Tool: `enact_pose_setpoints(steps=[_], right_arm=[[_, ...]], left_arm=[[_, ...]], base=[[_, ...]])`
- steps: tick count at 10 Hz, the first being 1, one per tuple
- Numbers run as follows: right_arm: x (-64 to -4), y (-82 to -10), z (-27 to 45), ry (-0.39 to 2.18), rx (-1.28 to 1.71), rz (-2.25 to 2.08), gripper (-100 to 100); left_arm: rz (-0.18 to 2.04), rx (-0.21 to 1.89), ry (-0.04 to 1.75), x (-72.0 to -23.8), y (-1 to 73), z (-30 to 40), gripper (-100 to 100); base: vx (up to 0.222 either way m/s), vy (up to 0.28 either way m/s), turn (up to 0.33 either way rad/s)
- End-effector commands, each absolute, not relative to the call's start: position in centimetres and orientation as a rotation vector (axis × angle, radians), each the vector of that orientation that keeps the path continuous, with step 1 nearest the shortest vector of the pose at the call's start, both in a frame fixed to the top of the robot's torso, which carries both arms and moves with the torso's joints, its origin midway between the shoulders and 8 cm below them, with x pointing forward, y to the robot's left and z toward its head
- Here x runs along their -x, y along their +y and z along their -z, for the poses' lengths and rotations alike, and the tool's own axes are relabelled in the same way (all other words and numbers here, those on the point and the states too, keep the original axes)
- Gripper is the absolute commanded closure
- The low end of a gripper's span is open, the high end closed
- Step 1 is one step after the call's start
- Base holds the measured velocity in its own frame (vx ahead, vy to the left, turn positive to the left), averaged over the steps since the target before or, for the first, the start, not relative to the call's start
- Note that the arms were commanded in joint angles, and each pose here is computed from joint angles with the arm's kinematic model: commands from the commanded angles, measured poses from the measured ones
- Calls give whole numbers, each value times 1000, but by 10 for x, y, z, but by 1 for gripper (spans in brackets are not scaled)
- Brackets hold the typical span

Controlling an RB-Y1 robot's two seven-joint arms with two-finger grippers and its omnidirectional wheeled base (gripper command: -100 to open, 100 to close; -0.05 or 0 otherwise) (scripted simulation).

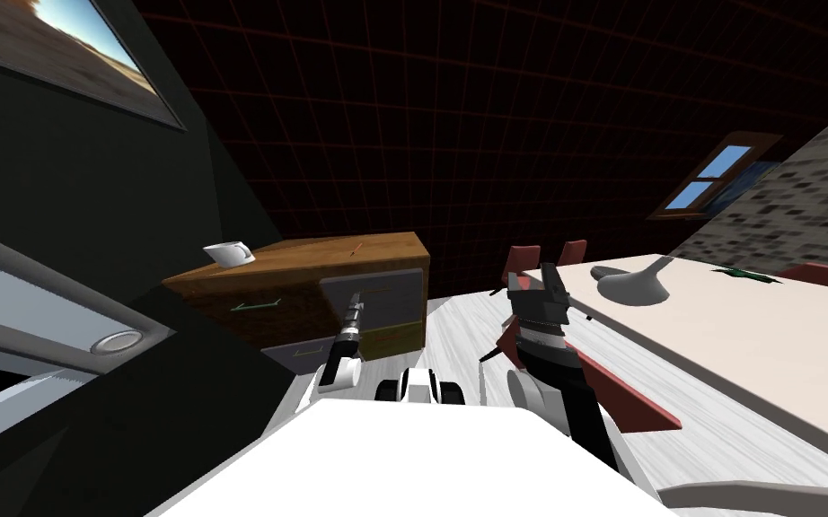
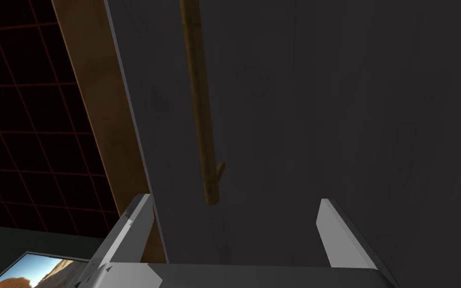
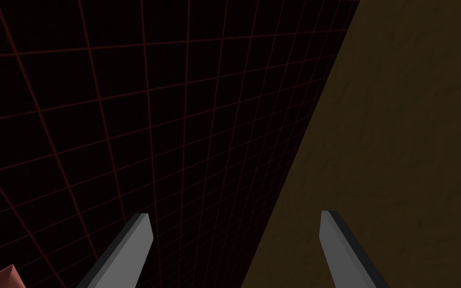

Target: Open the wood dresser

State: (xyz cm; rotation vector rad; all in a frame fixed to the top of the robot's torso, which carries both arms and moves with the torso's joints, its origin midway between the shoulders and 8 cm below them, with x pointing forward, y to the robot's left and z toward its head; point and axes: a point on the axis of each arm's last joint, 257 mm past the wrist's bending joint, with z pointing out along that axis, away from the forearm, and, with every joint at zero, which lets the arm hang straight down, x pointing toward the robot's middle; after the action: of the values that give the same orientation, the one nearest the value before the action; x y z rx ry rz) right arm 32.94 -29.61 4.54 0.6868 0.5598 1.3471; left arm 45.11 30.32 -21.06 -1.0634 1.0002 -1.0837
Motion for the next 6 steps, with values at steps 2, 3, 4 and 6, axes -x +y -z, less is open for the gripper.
enact_pose_setpoints(steps=[2,3,4,6], right_arm=[[-329,-296,-45,560,-687,-1347,0],[-329,-296,-45,560,-687,-1347,0],[-329,-296,-45,560,-687,-1347,0],[-329,-296,-45,560,-687,-1347,0]], left_arm=[[1081,1063,998,-453,305,203,-100],[1083,1063,1000,-451,303,210,100],[1081,1065,1001,-452,304,206,100],[1089,1054,996,-452,302,198,100]], base=[[69,10,-9],[-56,-7,29],[-26,1,11],[-142,-35,14]])
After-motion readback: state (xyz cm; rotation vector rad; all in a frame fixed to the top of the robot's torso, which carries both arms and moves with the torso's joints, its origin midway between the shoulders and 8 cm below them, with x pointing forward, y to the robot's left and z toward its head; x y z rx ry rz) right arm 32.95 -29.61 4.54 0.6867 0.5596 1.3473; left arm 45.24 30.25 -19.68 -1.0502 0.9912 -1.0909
